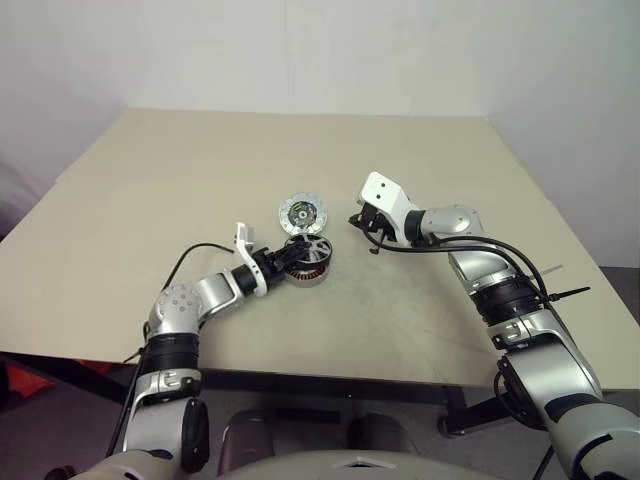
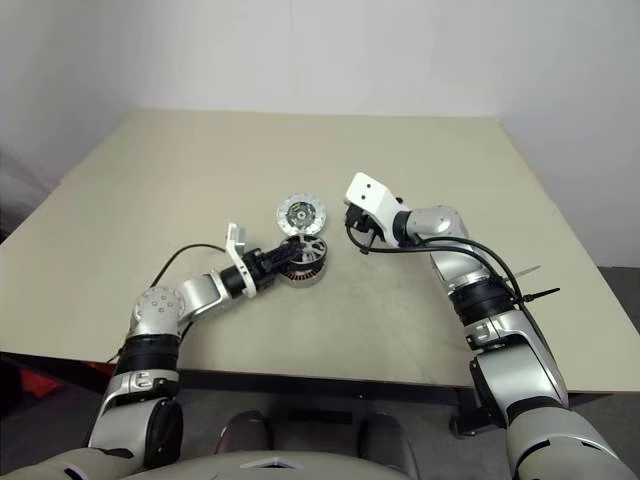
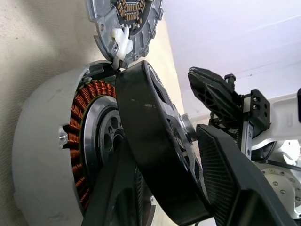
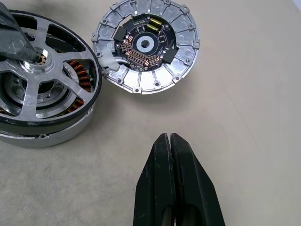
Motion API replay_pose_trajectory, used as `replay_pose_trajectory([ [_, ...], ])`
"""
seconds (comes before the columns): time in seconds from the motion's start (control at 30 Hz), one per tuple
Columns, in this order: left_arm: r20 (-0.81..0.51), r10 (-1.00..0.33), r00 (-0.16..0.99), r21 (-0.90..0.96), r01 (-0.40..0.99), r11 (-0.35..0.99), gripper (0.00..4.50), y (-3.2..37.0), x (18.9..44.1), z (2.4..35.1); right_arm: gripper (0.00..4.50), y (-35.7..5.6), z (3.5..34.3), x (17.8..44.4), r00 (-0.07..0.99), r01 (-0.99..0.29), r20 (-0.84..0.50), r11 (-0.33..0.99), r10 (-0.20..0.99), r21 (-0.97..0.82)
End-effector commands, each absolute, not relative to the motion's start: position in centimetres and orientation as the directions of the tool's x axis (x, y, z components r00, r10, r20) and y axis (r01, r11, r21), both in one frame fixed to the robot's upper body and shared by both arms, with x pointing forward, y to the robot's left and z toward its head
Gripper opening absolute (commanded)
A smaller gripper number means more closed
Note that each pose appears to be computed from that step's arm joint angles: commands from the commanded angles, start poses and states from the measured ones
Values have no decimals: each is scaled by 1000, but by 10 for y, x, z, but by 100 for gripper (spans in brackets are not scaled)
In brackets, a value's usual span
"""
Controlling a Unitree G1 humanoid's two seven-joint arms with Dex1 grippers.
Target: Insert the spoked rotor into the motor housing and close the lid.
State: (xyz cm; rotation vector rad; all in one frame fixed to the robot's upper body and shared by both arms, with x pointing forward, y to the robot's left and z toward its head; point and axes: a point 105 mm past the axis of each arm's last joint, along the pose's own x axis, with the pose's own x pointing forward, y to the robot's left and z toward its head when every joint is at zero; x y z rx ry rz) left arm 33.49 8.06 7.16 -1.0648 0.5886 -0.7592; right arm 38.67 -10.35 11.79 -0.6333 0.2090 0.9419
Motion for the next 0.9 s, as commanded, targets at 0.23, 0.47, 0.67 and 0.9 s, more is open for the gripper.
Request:
replay_pose_trajectory([
  [0.23, -35, -763, 645, -885, 335, 324, 183, 94, 337, 86, 0, -102, 136, 393, 613, -775, -377, 435, 694, -459],
  [0.47, -25, -737, 676, -883, 331, 334, 257, 101, 339, 89, 0, -99, 135, 392, 601, -783, -382, 420, 702, -458],
  [0.67, -45, -735, 677, -877, 326, 353, 257, 100, 339, 86, 0, -98, 134, 392, 598, -784, -382, 417, 705, -459],
  [0.9, -36, -725, 688, -846, 365, 389, 257, 111, 338, 96, 0, -98, 131, 391, 593, -790, -389, 414, 705, -453],
])
